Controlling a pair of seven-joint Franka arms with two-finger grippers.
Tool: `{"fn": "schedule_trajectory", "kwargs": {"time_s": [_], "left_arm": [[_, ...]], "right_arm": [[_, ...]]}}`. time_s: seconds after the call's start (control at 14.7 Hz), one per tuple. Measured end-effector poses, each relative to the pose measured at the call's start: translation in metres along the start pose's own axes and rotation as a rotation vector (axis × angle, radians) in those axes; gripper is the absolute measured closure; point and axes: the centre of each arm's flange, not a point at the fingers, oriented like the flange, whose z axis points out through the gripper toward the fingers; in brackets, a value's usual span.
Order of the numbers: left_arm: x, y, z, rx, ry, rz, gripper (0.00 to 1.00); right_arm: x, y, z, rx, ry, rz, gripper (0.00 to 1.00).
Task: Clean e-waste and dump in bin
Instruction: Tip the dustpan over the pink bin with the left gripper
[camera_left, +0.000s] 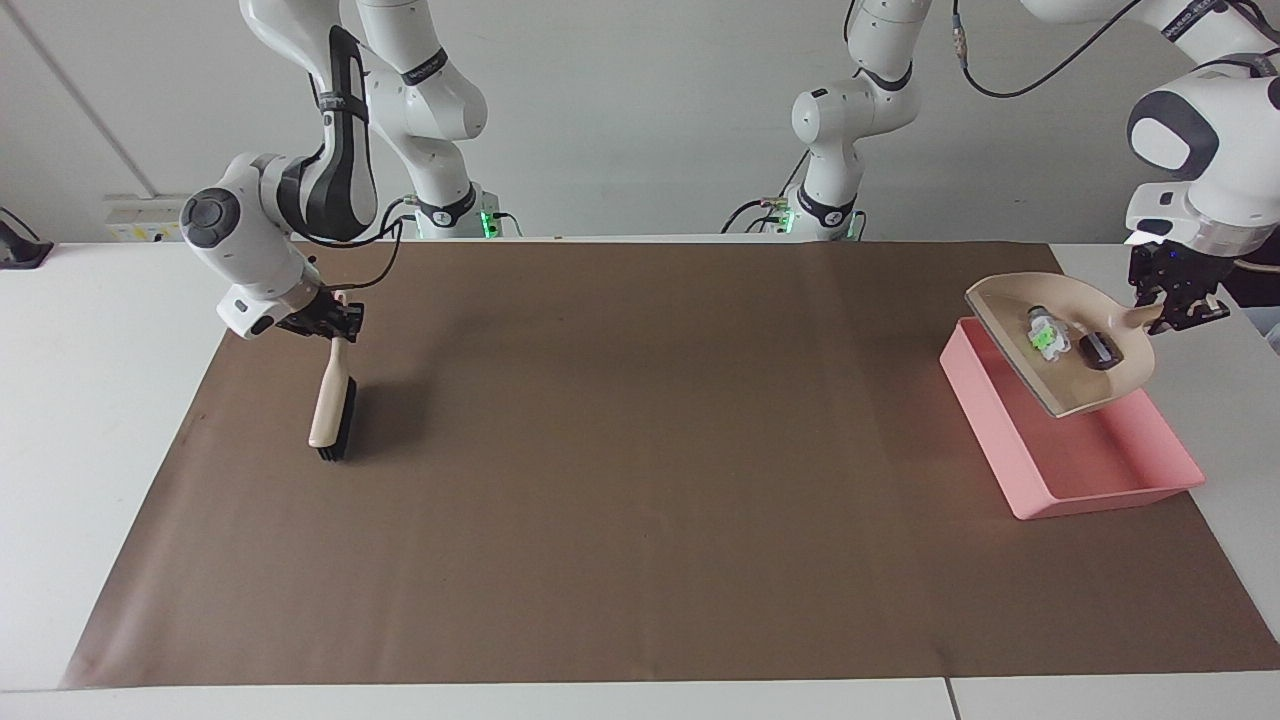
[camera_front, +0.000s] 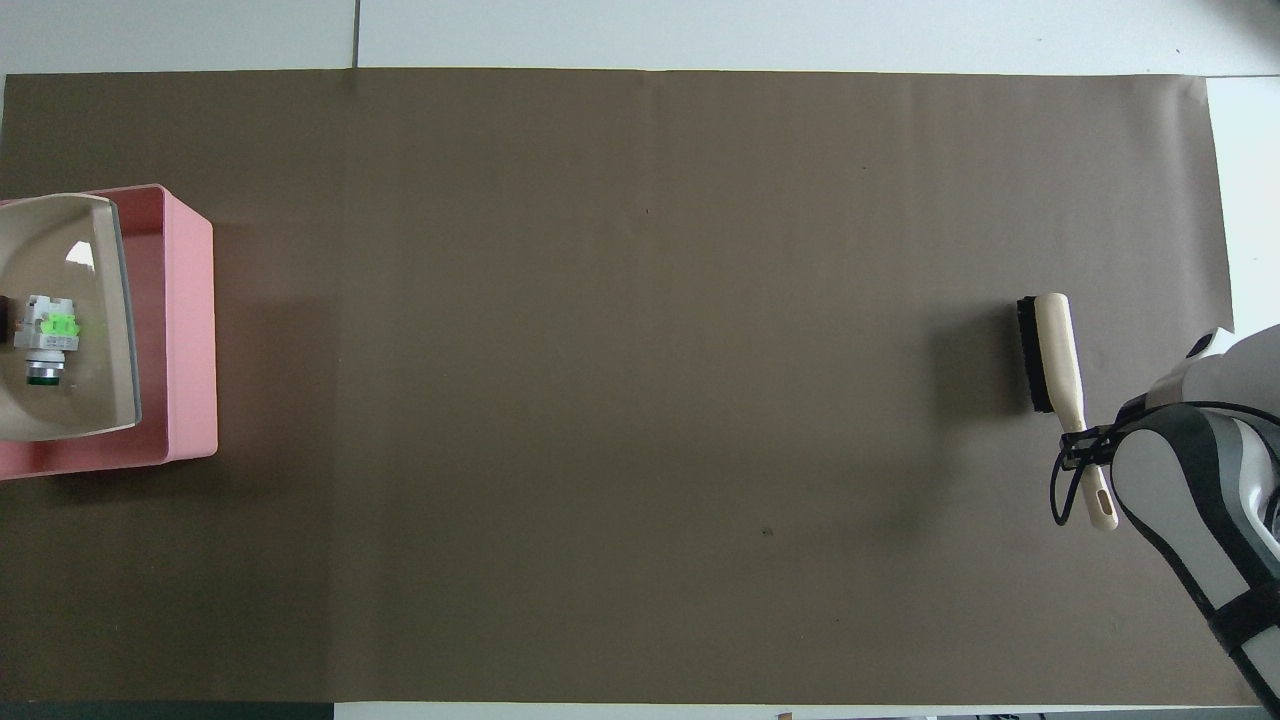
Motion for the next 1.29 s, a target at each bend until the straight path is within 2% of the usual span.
{"fn": "schedule_trajectory", "kwargs": {"time_s": [0.34, 0.61, 0.68, 0.88, 1.09, 1.16, 1.29], "left_arm": [[-0.026, -0.003, 0.008, 0.025, -0.138, 0.014, 0.67], [-0.024, -0.015, 0.028, 0.024, -0.297, -0.019, 0.67], [-0.021, -0.018, 0.035, 0.023, -0.34, -0.022, 0.67], [-0.009, -0.028, 0.052, 0.038, -0.464, -0.008, 0.67], [0.008, -0.036, 0.054, 0.049, -0.528, 0.045, 0.67], [0.015, -0.037, 0.052, 0.046, -0.55, 0.063, 0.67], [0.03, -0.038, 0.047, 0.033, -0.608, 0.086, 0.67]], "right_arm": [[-0.005, -0.002, 0.009, -0.003, 0.014, -0.025, 0.72], [-0.007, -0.003, 0.009, -0.005, 0.017, -0.046, 0.7], [-0.008, -0.003, 0.009, -0.005, 0.018, -0.046, 0.66], [-0.005, -0.005, 0.003, -0.009, 0.025, -0.053, 0.37], [0.01, -0.023, -0.044, -0.033, 0.072, -0.093, 0.05], [0.016, -0.03, -0.067, -0.045, 0.106, -0.106, 0.0], [0.024, -0.038, -0.112, -0.067, 0.184, -0.121, 0.0]]}}
